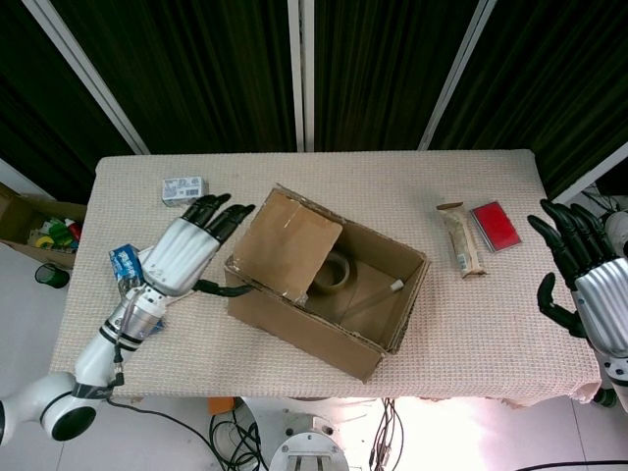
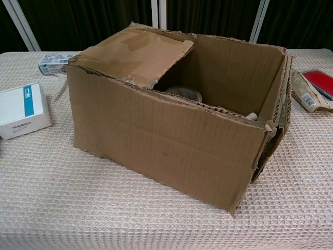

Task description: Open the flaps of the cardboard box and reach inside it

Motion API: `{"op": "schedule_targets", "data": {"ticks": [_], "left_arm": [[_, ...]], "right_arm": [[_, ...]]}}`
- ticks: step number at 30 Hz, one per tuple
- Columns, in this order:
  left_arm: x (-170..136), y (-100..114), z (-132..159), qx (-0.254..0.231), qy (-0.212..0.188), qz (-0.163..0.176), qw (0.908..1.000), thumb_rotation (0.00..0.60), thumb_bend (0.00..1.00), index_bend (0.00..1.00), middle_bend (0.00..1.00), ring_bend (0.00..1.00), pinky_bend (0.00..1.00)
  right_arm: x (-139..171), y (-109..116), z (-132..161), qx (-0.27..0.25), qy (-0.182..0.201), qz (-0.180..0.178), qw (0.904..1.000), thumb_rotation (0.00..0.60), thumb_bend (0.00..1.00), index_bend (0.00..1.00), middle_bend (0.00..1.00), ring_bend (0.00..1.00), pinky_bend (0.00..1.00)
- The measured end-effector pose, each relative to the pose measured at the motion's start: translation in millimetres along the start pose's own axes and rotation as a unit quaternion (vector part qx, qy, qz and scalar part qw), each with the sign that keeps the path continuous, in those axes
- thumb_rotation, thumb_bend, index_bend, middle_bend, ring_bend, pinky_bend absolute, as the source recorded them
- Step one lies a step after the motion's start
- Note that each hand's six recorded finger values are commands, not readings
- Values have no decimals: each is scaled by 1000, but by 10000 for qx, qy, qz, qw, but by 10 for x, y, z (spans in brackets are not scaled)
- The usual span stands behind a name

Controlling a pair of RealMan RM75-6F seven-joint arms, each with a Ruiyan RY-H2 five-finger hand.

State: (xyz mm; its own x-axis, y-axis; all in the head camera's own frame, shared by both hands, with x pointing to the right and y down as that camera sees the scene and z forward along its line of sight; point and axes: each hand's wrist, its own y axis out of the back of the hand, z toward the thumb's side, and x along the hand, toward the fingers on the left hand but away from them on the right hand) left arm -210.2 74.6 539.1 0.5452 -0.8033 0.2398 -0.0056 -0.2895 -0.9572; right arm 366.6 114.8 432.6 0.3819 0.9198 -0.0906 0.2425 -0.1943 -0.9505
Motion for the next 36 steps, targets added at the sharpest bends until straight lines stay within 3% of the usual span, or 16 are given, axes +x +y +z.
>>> {"op": "schedule_targets", "data": {"ticks": [7, 10, 15, 19, 22, 31, 36], "left_arm": [[449, -283, 645, 208, -366, -130, 9990, 1, 63, 33, 105, 56, 164], [620, -445, 867, 312, -373, -263, 9985, 27, 66, 13, 90, 34, 161], [826, -645, 1074, 732, -355, -480, 9955, 295, 83, 0, 24, 15, 154], [930, -760, 1173, 897, -330, -547, 9939, 435, 88, 0, 3, 13, 138], [949, -818, 1228, 881, -367, -604, 9936, 467, 89, 0, 0, 11, 134], [1029, -948, 1350, 1096, -393, -580, 9915, 469, 92, 0, 0, 11, 131], [1035, -1027, 1324, 1448, -335, -658, 9867, 590, 103, 0, 0, 0, 121]], "right_arm": [[-38, -19, -49, 16, -75, 43, 10000, 600, 788, 0, 0, 0, 0], [-35, -34, -78, 56, -122, 86, 9999, 600, 784, 0, 0, 0, 0], [-30, -49, -127, 134, -212, 169, 9995, 600, 778, 0, 0, 0, 0], [-26, -37, -164, 211, -266, 149, 9993, 600, 778, 0, 0, 0, 0], [-24, -69, -196, 164, -320, 192, 9992, 600, 778, 0, 0, 0, 0], [-17, -166, -246, 145, -375, 291, 9988, 600, 778, 0, 0, 0, 0], [-10, -196, -290, 129, -432, 336, 9984, 600, 778, 0, 0, 0, 0]]}}
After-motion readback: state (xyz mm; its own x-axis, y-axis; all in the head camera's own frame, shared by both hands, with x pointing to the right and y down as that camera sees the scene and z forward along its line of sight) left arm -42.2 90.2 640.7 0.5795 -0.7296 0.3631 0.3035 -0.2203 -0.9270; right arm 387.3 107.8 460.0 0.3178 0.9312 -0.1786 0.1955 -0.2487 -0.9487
